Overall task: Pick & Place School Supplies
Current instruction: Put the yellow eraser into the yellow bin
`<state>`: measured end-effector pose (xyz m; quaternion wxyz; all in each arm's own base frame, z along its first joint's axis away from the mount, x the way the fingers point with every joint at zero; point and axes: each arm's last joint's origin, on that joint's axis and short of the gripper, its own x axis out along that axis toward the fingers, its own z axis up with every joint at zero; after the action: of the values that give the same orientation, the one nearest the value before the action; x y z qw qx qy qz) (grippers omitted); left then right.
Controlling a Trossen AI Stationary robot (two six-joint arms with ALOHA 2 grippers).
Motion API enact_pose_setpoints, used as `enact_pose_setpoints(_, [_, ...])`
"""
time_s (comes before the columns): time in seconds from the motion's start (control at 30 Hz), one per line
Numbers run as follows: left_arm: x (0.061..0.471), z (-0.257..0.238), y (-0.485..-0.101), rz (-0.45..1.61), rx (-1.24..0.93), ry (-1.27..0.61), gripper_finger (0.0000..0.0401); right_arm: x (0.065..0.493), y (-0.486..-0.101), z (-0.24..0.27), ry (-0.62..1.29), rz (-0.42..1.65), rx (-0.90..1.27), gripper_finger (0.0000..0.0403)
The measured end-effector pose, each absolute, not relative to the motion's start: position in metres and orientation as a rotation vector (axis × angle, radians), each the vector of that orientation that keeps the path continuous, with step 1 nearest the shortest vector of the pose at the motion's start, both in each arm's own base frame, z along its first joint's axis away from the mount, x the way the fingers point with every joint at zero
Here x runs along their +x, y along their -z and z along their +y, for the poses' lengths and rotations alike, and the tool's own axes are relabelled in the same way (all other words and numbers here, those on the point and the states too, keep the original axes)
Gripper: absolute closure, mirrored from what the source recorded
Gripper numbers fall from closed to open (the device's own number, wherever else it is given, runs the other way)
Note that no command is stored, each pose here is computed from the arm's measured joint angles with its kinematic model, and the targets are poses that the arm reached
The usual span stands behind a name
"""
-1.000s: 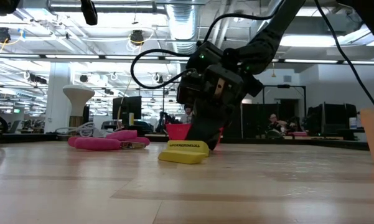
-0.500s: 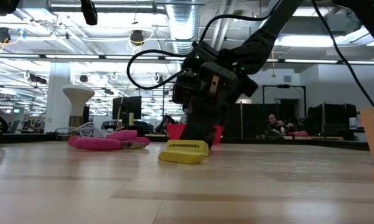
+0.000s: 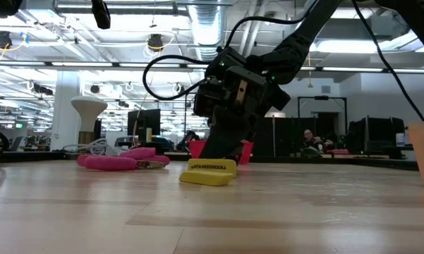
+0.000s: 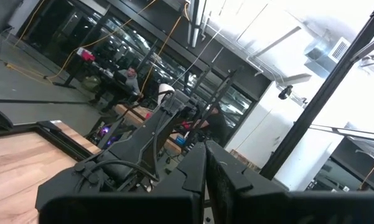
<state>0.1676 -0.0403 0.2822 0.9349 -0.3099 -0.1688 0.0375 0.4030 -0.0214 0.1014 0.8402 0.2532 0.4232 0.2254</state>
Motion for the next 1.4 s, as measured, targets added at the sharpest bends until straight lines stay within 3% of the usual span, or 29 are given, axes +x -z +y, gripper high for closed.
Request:
enact_pose_setpoints(0.3, [0.168,-0.040,-0.282,-0.344,-0.633,-0.077,0.0399,0.405,-0.110,-0.036,-0.381,0.843,0.535,0.0403])
enact_pose_setpoints(0.57, [0.168,-0.038,-0.282,-0.346,-0.615,-0.091,0.0399,0.395,-0.186,-0.055,-0.298,0.650,0.498,0.0403])
enact_pose_setpoints(0.77, [0.170,-0.032,-0.282,-0.353,-0.562,-0.130,0.0399,0.373,-0.223,-0.048,-0.222,0.705,0.569,0.0392])
enact_pose_setpoints(1.0, [0.175,-0.022,-0.274,-0.268,-0.511,-0.118,0.0399,0.365,-0.223,-0.013,-0.229,0.841,0.653,0.0298])
enact_pose_setpoints(1.2, [0.178,-0.014,-0.262,-0.144,-0.476,-0.146,0.0399,0.363,-0.219,0.012,-0.098,0.884,0.620,0.0198])
enact_pose_setpoints(1.4, [0.179,-0.006,-0.258,-0.104,-0.436,-0.175,0.0395,0.363,-0.219,0.022,-0.028,0.883,0.699,0.0155])
